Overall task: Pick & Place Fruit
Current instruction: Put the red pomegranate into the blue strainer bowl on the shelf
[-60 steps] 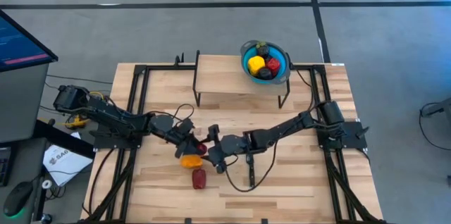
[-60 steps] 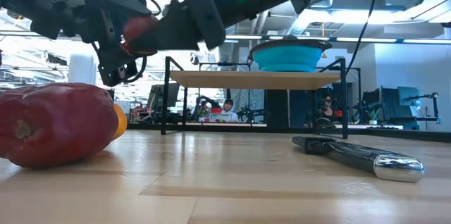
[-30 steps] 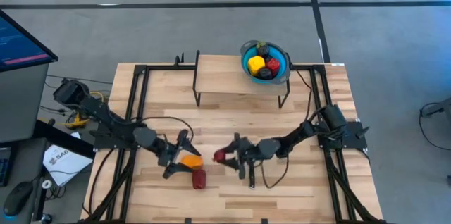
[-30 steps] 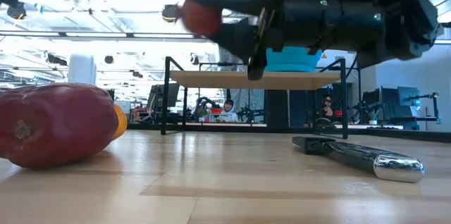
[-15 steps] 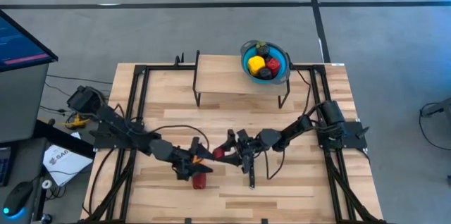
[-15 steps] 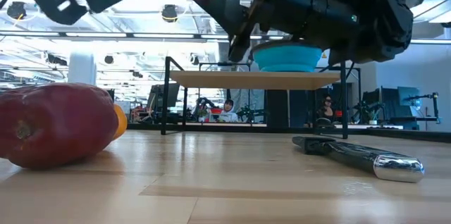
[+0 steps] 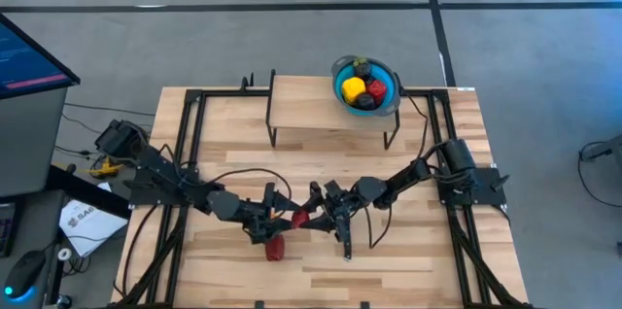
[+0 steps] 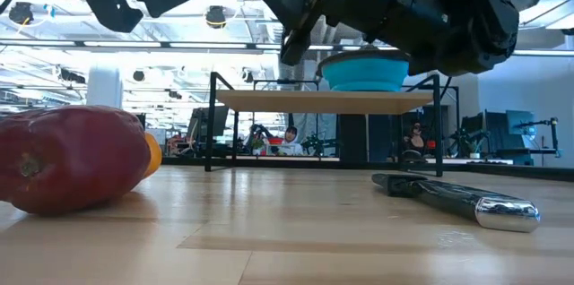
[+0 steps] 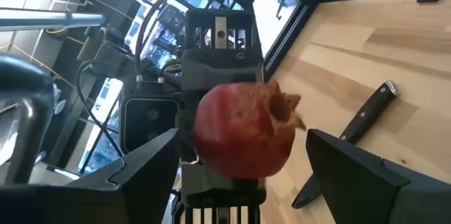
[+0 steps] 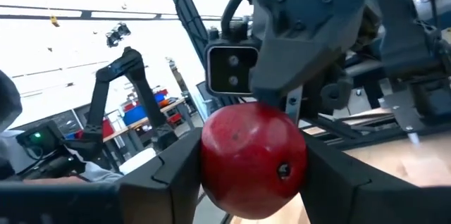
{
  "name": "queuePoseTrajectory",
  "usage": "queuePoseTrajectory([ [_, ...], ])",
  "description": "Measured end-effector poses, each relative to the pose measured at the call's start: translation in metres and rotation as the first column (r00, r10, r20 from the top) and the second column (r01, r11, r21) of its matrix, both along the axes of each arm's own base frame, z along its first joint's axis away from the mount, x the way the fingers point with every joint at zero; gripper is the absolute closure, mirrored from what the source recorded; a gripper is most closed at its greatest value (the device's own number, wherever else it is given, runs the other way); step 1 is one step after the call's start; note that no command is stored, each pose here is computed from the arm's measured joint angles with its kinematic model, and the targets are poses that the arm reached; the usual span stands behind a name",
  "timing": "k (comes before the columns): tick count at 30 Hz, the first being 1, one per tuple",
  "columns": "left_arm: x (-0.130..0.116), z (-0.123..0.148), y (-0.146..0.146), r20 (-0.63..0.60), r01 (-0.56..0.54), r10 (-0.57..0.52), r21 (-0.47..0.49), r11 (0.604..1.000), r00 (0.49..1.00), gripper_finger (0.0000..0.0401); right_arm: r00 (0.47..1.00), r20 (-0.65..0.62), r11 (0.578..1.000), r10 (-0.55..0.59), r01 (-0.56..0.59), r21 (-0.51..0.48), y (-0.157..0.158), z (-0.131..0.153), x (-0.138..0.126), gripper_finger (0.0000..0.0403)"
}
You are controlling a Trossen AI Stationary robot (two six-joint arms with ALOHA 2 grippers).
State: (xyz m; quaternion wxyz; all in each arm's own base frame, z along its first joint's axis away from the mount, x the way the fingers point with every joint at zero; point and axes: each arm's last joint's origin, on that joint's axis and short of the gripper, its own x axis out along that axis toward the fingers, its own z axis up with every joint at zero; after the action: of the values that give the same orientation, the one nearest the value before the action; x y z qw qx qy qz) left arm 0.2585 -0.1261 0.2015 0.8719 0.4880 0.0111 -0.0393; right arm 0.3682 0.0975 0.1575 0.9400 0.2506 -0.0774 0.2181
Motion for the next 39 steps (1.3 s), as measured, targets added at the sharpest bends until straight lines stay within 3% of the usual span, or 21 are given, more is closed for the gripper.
queuePoseTrajectory([
  [8,0.0,0.003,-0.001,0.025,0.028,-0.026,-0.071,0.997,0.999,0.0115,1.0,0.003,1.0,0.005,-0.005,-0.001,0.001,0.002,0.003,0.0205],
  [16,0.0,0.003,-0.001,0.02,0.029,-0.026,-0.181,0.983,0.999,0.0185,1.0,0.001,1.0,0.004,-0.004,0.004,0.001,0.002,0.003,0.0198],
  [20,0.0,0.003,-0.002,0.012,0.044,-0.043,-0.292,0.955,0.999,0.0217,1.0,-0.008,1.0,0.003,-0.003,0.001,0.001,0.002,0.003,0.0187],
  [25,-0.001,0.001,-0.002,-0.017,0.03,-0.044,-0.483,0.875,0.999,0.0223,0.998,-0.065,1.0,0.004,-0.004,0.003,-0.001,-0.003,0.005,0.0174],
  [30,-0.001,-0.007,-0.001,-0.105,-0.034,-0.036,-0.598,0.801,0.994,0.0221,0.977,-0.209,0.999,0.031,-0.038,-0.027,-0.003,-0.013,0.006,0.0159],
  [34,-0.001,-0.014,0.002,-0.201,-0.122,-0.027,-0.691,0.712,0.979,0.0222,0.914,-0.405,0.993,0.018,-0.064,-0.101,-0.001,-0.02,0.002,0.0158],
  [39,0.001,-0.024,0.011,-0.316,-0.231,-0.035,-0.759,0.609,0.948,0.022,0.817,-0.568,0.968,-0.098,-0.055,-0.246,0.011,-0.017,-0.014,0.0164],
])
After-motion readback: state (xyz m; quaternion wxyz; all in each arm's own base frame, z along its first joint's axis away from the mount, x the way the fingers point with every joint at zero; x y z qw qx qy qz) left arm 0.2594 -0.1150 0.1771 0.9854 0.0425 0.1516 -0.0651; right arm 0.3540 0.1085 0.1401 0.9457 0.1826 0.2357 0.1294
